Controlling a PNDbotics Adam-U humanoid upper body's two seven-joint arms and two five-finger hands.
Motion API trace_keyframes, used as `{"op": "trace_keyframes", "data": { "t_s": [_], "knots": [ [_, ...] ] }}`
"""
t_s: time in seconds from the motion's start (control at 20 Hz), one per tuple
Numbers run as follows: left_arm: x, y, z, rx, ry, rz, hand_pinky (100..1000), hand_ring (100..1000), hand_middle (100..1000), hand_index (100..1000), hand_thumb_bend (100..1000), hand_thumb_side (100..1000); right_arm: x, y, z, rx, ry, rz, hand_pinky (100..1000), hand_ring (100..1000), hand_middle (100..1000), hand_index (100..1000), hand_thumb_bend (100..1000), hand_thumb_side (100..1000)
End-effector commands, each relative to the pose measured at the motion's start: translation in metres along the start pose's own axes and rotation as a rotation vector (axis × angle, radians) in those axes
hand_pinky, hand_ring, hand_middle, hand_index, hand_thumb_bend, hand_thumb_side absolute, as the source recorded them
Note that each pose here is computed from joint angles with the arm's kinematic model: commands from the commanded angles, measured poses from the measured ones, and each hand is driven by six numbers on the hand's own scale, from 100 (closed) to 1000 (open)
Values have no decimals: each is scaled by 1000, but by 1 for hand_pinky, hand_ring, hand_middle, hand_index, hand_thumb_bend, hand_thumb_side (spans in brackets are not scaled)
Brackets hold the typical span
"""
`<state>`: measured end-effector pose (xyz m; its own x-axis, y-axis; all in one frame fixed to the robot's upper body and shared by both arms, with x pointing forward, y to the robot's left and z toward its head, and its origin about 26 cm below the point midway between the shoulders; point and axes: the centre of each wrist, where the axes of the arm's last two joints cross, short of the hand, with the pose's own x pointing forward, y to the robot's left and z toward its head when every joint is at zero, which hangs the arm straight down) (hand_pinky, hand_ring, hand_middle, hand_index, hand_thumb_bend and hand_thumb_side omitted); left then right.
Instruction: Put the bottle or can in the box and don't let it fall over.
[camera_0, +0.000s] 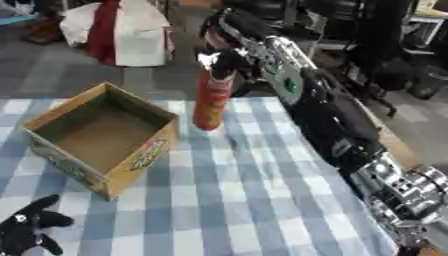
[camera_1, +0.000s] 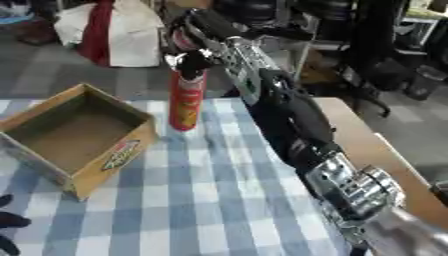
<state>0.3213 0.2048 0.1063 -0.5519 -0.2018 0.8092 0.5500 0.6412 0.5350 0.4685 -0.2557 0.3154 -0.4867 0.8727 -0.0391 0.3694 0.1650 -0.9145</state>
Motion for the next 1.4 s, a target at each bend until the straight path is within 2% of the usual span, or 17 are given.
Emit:
{"op": "trace_keyframes", "data": {
  "t_s": [0.05,0.25,0.3,0.35,0.6,0.7,0.75,0.8,0.85,0.9,0.95,1.0,1.1,1.25,1.4],
  "knots": [
    [8,2,-5,-7,-32,-15,554,793,684,976,192,1000,13,-36,-8,-86,-63,39,100,184,317,485,100,229],
    [10,0,-11,-23,-48,-10,553,793,683,976,193,1000,28,-41,-16,-128,-89,24,100,185,304,483,100,245],
    [11,0,-12,-26,-52,-8,553,793,683,976,194,1000,31,-40,-17,-138,-93,21,100,189,304,483,100,174],
    [12,0,-14,-30,-58,-7,553,793,683,976,194,1000,34,-38,-19,-149,-96,15,100,190,301,484,100,252],
    [18,-2,-26,-63,-96,-5,552,793,683,975,194,1000,48,-15,-25,-193,-91,-29,100,206,304,490,100,269],
    [20,-3,-28,-72,-105,-5,552,794,683,976,194,1000,54,-3,-28,-189,-98,-58,100,251,370,555,100,240],
    [20,-3,-29,-75,-107,-5,552,794,683,976,194,1000,57,5,-29,-171,-102,-64,100,370,480,669,100,206],
    [20,-3,-30,-78,-108,-5,552,794,683,976,194,1000,60,13,-30,-138,-108,-68,100,397,510,701,100,203],
    [21,-3,-30,-80,-109,-6,552,794,683,976,195,1000,62,21,-30,-89,-114,-66,451,739,829,990,100,243],
    [21,-3,-30,-82,-110,-6,552,794,683,976,195,1000,64,29,-30,-17,-124,-55,857,929,955,1000,100,604],
    [21,-3,-31,-84,-111,-6,552,794,683,976,195,1000,64,34,-30,37,-137,-45,934,980,981,1000,100,650],
    [21,-4,-31,-85,-112,-5,552,794,683,976,196,1000,64,35,-30,67,-148,-38,1000,1000,1000,1000,100,713],
    [20,-4,-30,-86,-108,-4,551,794,683,976,195,1000,60,34,-29,83,-158,-43,1000,1000,1000,1000,100,751],
    [18,-5,-29,-87,-100,-1,551,795,683,976,195,1000,58,26,-28,58,-173,-77,1000,1000,1000,1000,100,725],
    [16,-5,-27,-86,-91,1,550,795,683,976,195,1000,57,12,-28,-25,-186,-147,991,1000,986,1000,100,675]
  ]
}}
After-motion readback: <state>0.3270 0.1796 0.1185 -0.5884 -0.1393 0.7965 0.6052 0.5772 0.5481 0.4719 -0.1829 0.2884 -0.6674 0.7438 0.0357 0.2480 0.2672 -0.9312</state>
